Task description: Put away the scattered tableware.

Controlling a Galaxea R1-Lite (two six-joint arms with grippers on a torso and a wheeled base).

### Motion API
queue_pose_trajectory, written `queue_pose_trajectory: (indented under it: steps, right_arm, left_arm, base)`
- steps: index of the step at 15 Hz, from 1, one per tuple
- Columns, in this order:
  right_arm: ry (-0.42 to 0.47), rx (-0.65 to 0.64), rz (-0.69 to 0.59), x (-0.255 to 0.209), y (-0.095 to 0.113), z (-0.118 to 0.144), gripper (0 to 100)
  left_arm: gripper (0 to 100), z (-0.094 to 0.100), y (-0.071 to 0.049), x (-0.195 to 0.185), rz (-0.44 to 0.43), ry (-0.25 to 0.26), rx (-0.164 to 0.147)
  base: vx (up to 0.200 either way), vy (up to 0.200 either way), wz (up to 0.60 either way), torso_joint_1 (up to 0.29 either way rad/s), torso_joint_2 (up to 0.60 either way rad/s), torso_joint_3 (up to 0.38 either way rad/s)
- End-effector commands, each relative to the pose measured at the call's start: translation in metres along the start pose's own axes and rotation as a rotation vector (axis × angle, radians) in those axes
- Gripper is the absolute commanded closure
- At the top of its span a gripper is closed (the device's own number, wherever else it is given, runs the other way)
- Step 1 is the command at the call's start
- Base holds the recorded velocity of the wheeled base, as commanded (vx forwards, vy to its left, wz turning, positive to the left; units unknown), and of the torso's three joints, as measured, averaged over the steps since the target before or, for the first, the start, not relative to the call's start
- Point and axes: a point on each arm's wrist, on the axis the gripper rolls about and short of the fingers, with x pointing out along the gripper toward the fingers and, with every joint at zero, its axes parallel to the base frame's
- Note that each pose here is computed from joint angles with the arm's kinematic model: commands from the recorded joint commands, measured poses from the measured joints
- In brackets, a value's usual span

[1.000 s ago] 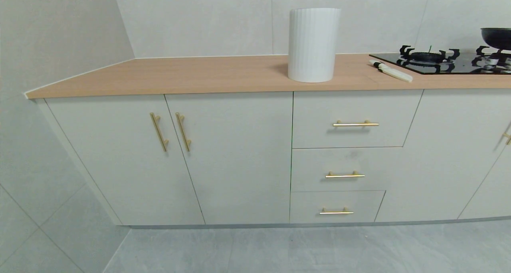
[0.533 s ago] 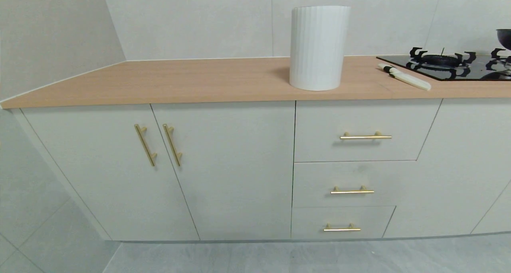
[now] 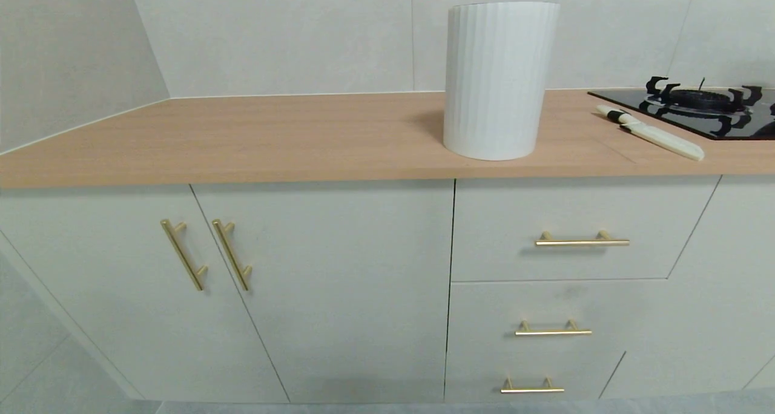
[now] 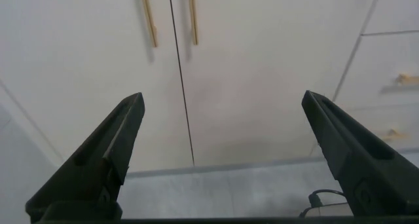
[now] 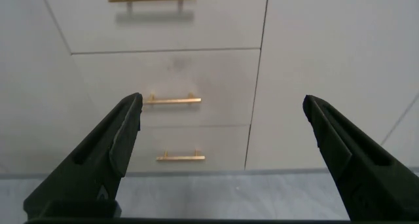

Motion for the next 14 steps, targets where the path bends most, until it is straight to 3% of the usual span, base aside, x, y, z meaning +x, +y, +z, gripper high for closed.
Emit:
queue_pose_trajectory:
  steps: [1, 6, 14]
  right_arm:
    - [0.002, 0.0, 0.0, 0.0002, 0.0, 0.0, 0]
    - [0.002, 0.0, 0.0, 0.0002, 0.0, 0.0, 0]
    - [0.002, 0.0, 0.0, 0.0002, 0.0, 0.0, 0]
  left_arm:
    - [0, 0.0, 0.0, 0.0, 0.0, 0.001, 0.0]
    - [0, 0.0, 0.0, 0.0, 0.0, 0.001, 0.0]
    - [0, 0.0, 0.0, 0.0, 0.0, 0.001, -0.001]
  base:
    - [0.2, 0.0, 0.0, 0.002, 0.0, 0.002]
    - [0.2, 0.0, 0.0, 0.003, 0.0, 0.0]
    - [0.0, 0.0, 0.0, 0.0, 0.0, 0.0]
